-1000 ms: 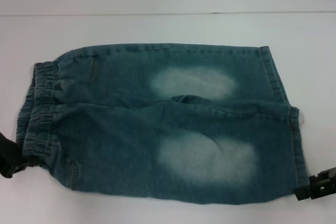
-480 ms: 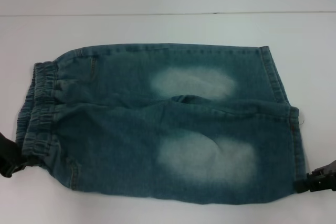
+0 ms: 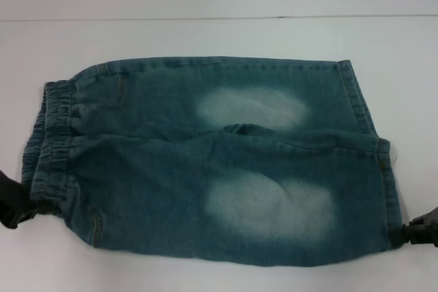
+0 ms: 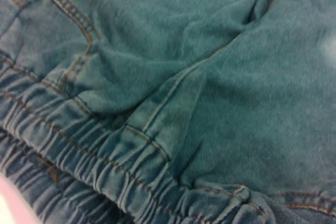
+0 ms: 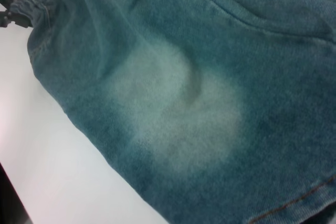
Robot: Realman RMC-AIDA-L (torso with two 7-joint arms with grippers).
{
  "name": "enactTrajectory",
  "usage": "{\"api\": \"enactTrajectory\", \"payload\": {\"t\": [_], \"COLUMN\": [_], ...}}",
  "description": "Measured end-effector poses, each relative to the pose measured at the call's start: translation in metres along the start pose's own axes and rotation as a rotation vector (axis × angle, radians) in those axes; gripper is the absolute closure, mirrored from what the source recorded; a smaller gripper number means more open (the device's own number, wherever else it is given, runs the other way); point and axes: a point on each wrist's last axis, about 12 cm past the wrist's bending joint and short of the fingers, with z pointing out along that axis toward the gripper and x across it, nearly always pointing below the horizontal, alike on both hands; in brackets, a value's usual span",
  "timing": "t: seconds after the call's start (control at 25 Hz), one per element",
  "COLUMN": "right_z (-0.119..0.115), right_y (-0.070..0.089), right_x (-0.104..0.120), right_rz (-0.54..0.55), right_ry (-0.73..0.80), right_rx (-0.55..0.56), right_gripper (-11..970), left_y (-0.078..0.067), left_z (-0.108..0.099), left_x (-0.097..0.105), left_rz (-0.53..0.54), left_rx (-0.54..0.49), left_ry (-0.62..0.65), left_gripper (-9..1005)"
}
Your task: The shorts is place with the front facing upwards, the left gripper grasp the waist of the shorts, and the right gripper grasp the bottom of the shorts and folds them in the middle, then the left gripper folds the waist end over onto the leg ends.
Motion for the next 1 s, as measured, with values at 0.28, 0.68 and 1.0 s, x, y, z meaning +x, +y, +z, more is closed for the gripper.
{"api": "enactTrajectory", "payload": {"t": [0.28, 0.68, 1.0], "right_z": [-0.02, -0.04, -0.035], "right_y": [-0.005, -0.019, -0.026], "right_x": [-0.004, -0.038, -0.076], "right_rz": [-0.06, -0.173, -0.245], "right_ry": [-0.135, -0.432, -0.573], "right_rx": [0.01, 0.152, 0.311], "right_gripper": [938, 937, 938], "left_y": [0.003, 0.01, 0.029], "left_z": [-0.009, -0.007, 0.008], "left_x": [-0.008, -0.048, -0.075], "left_rz": [-0.037, -0.053, -0.119], "left_rx": [0.013, -0.022, -0.147], "left_ry": [-0.125, -0.343, -0.514], "left_gripper": [948, 948, 948]}}
